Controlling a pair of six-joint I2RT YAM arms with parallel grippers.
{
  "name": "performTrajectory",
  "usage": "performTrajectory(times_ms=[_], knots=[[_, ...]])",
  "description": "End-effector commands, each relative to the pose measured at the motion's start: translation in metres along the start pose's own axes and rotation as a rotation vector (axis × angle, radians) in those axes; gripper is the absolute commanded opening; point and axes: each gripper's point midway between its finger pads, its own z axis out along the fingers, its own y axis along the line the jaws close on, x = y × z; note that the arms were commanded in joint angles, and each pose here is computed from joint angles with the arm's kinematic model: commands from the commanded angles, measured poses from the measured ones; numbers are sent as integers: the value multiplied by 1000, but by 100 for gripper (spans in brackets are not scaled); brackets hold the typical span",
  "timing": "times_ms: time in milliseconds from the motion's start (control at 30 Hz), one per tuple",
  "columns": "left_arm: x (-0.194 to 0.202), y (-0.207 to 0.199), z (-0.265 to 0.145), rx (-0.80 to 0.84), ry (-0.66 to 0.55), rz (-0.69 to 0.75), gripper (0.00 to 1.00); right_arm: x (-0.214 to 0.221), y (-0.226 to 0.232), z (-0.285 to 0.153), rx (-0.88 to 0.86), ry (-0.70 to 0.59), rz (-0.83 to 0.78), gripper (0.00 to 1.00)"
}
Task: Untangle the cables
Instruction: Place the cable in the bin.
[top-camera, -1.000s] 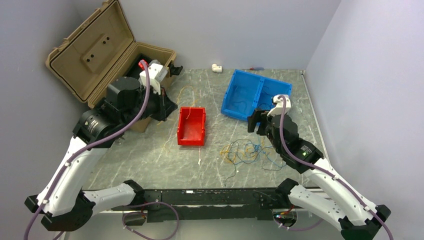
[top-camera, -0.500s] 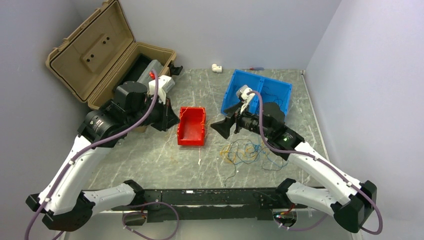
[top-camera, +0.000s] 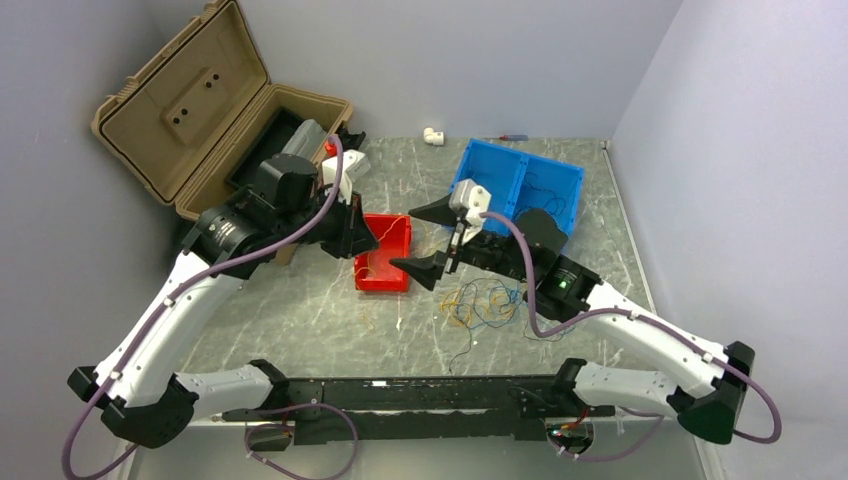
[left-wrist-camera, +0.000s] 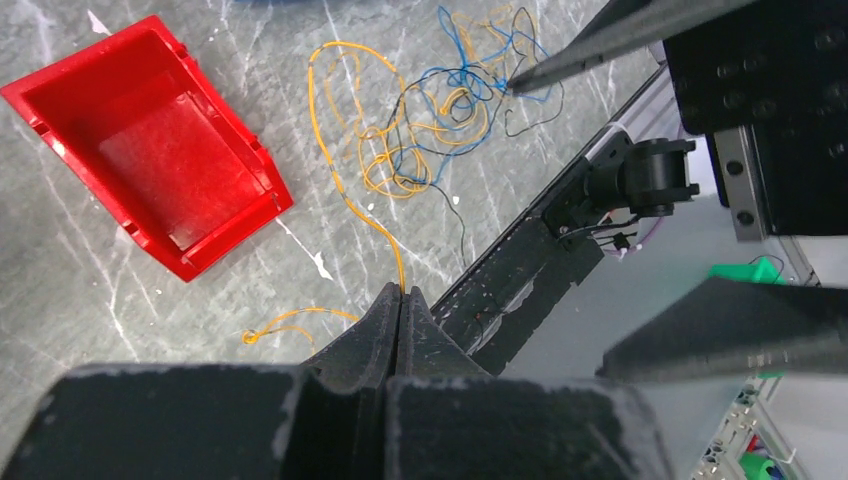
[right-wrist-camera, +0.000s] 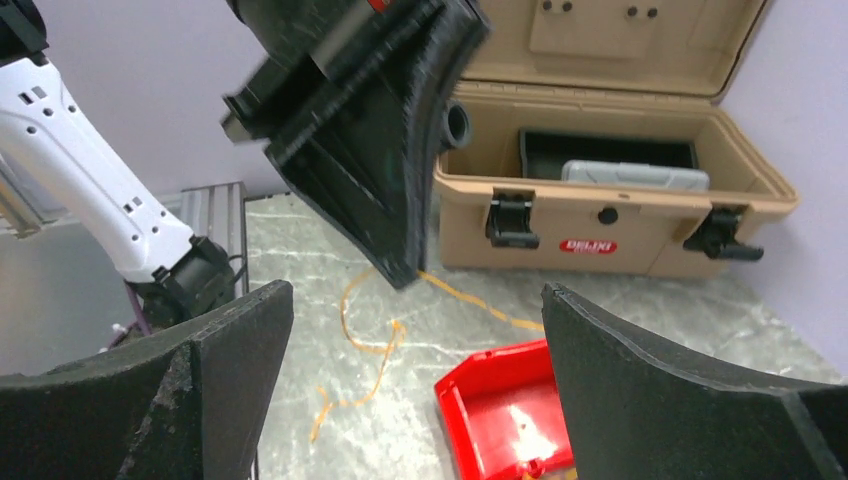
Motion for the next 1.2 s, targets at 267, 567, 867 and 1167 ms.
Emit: performTrajectory(times_ms=[267,567,867,1167], knots=[[-19,-24,-1,115,-42,0,0,-19,-17,53,171,-77,-181,100],[-20,-35,-11,166,-49,14,0,29,-30,72,228,-8,-167,92],[-24,-41,-16,188,-63,27,0,47,-26,63,226,1,-133,36],[-29,-39,-19,171,-91,27,0,59,-21,51,215,15,-102,0]])
